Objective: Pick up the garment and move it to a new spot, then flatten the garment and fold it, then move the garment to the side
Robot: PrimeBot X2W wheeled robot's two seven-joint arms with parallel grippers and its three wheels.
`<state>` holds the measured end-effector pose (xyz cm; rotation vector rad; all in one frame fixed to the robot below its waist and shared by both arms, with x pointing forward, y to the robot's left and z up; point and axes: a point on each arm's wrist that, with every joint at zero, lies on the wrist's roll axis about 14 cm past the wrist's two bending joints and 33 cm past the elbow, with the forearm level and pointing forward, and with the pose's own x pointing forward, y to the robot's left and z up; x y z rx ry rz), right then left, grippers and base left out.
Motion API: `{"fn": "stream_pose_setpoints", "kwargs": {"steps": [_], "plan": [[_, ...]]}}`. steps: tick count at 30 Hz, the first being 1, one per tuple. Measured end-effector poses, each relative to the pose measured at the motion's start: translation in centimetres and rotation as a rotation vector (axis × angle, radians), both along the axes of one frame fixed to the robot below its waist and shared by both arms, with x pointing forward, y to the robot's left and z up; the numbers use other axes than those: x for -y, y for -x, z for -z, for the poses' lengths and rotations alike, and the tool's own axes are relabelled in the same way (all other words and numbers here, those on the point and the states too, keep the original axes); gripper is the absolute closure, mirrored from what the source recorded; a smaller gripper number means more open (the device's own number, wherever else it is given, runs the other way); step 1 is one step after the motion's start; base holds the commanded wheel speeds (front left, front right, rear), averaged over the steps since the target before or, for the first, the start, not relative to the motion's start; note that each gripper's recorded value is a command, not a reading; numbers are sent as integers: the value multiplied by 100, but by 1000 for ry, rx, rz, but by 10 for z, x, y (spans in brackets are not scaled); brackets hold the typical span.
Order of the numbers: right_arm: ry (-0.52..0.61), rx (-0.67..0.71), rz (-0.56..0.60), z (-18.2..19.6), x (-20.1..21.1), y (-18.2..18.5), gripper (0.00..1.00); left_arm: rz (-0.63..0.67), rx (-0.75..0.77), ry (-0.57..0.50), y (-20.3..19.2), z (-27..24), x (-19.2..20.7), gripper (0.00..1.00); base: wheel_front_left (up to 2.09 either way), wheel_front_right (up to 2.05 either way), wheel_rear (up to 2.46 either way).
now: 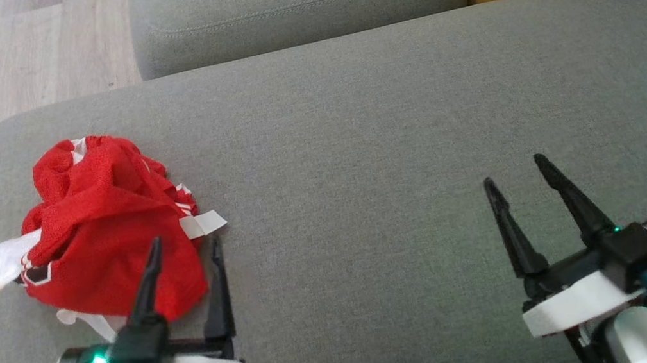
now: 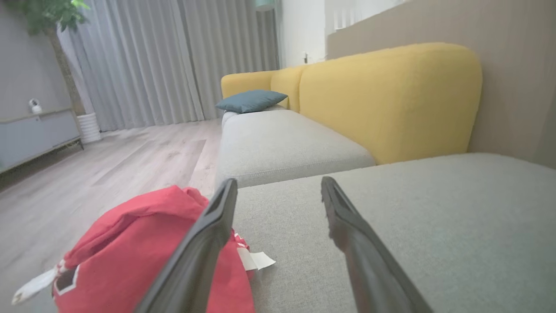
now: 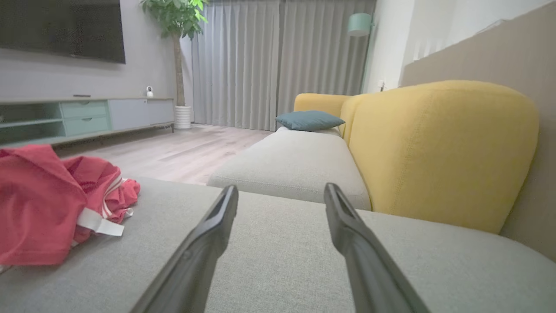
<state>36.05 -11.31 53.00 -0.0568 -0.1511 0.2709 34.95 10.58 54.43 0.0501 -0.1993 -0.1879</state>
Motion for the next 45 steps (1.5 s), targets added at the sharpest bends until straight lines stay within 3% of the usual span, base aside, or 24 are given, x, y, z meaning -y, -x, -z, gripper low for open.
{"fn": "stream_pose_setpoints", "kwargs": {"steps": [4,9,28,37,45], "plan": [[-124,-22,32,0,11,-1,0,-33,-33,118,-2,2,-11,0,0,0,0],[-277,-69,99,9,32,-1,0,-51,-89,175,2,18,-21,0,0,0,0],[-270,-112,70,22,21,-2,0,-79,-137,190,7,36,-36,0,0,0,0],[-290,-166,-41,32,-18,-6,0,-191,-132,200,23,38,-70,0,0,0,0],[-292,-217,-209,38,-75,-5,0,-329,-120,203,47,39,-110,0,0,0,0]]}}
